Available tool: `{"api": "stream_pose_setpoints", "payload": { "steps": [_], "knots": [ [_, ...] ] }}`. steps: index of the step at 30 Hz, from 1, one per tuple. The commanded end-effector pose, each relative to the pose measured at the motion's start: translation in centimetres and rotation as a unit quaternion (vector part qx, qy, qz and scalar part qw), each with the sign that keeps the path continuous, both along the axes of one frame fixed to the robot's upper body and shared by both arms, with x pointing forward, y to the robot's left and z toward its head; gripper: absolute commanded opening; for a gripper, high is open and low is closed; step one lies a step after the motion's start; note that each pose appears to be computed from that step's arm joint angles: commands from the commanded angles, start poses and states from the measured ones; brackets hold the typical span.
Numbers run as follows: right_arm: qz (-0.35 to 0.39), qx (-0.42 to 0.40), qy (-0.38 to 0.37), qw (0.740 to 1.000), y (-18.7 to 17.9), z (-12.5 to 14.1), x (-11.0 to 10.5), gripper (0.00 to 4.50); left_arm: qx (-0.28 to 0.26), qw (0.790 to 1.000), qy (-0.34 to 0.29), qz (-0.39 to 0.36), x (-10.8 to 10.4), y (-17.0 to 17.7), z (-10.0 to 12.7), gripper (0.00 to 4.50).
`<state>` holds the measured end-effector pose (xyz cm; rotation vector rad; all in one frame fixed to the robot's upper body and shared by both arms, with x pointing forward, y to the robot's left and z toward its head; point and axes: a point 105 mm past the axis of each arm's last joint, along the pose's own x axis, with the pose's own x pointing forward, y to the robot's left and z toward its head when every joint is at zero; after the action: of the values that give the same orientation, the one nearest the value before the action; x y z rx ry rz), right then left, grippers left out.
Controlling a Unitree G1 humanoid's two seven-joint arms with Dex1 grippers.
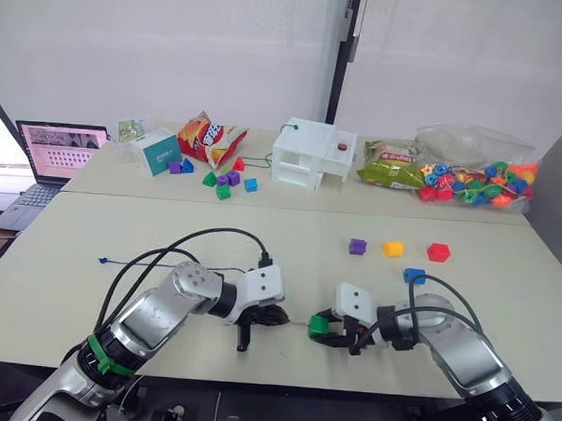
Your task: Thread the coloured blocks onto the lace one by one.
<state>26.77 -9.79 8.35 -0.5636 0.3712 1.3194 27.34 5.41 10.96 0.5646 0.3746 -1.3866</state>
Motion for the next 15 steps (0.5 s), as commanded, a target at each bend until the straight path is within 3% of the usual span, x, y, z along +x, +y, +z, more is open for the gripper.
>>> {"api": "stream_pose_setpoints", "payload": {
  "steps": [1, 12, 15],
  "knots": [
    [0.018, 0.005, 0.01, 1.0, 0.8, -0.2, -0.9, 1.19, -0.018, 0.999, 0.0, -0.044, -1.1, -1.1, 0.8, 0.0],
    [0.02, -0.002, 0.014, 1.0, 0.3, -0.5, -1.2, 1.19, 0.009, 1.0, -0.004, -0.028, -0.8, 0.9, -0.5, 0.0],
    [0.026, -0.012, 0.015, 0.999, -0.1, -0.8, -1.3, 1.19, -0.006, 1.0, -0.01, -0.022, -0.7, 0.8, -0.3, 0.0]
  ]
}}
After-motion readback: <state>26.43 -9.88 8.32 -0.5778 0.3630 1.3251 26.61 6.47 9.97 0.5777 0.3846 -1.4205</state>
